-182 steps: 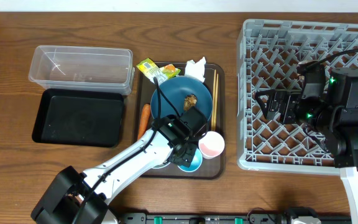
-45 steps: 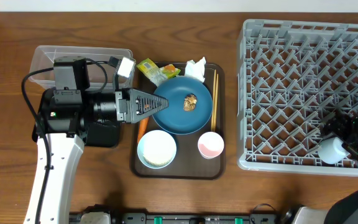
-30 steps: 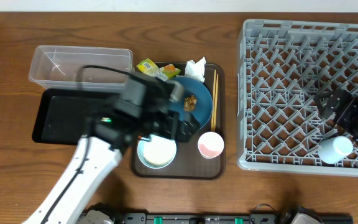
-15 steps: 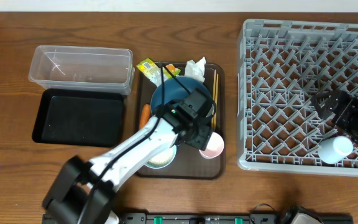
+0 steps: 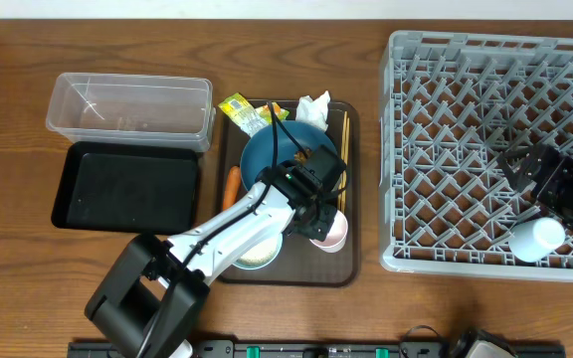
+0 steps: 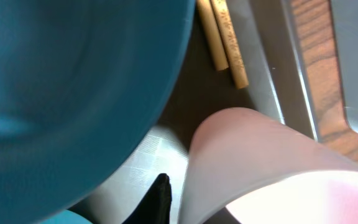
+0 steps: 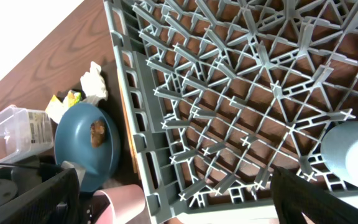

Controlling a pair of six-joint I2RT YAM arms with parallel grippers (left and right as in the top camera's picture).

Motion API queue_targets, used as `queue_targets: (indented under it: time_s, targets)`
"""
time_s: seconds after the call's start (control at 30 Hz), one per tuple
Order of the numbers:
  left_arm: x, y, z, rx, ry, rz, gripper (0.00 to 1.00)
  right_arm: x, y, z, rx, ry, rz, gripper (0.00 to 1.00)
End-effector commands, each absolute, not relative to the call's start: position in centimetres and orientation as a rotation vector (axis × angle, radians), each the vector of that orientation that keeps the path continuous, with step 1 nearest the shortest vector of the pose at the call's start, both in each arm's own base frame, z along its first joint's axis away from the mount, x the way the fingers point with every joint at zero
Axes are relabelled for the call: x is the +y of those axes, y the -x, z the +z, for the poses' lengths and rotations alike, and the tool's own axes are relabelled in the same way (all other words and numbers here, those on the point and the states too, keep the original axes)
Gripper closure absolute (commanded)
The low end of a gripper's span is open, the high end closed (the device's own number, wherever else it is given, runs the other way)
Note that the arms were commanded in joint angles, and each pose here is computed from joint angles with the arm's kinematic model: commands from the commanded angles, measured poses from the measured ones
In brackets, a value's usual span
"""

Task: Sort waste into correct bins and load items into the dishwasher rack
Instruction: 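Reach the left gripper down and grasp the pink cup, then lift the pink cup and hand it to the right gripper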

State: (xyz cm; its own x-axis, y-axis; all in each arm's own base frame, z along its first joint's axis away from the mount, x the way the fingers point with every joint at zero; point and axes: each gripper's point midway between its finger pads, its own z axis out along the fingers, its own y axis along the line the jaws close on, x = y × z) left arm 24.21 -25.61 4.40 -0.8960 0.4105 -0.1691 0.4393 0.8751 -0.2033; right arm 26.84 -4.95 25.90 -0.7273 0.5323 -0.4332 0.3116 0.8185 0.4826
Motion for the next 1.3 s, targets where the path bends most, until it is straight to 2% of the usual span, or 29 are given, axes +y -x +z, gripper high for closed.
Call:
queue_targets:
  time_s: [0.0, 0.07, 0.33, 0.57, 0.77, 1.03, 1.27]
  targets:
    - [-26.7, -24.2, 7.2, 2.862, -0.664, -0.463, 0.9, -4.8, -26.9, 26.0, 2.431, -0.594, 0.508, 0.1]
    - [-26.6, -24.4, 8.9, 2.817, -0.649, -0.49, 0.94, -4.8, -26.9, 26.0, 2.431, -0.594, 0.508, 0.1]
    - [-23.2, -25.9, 17.7, 2.616, -0.452, -0.631, 0.94, -4.5, -26.9, 26.1, 2.434, -0.552, 0.523, 0.13]
    - [-20.7, -26.2, 25.9, 2.378, -0.365, -1.198, 0.94, 3.1, -27.0, 29.9, 2.282, 0.003, 0.901, 0.15]
    - [-20.3, -24.4, 33.4, 1.982, -0.609, -1.796, 0.94, 11.0, -25.6, 33.7, 2.091, 0.389, 1.217, 0.17]
    - [-20.1, -23.9, 34.7, 1.942, -0.632, -1.927, 0.94, 20.1, -22.5, 36.7, 1.835, 0.901, 1.333, 0.16]
    - [-20.1, -23.9, 34.8, 1.961, -0.608, -1.944, 0.94, 23.9, -22.6, 36.8, 1.798, 0.993, 1.297, 0.16]
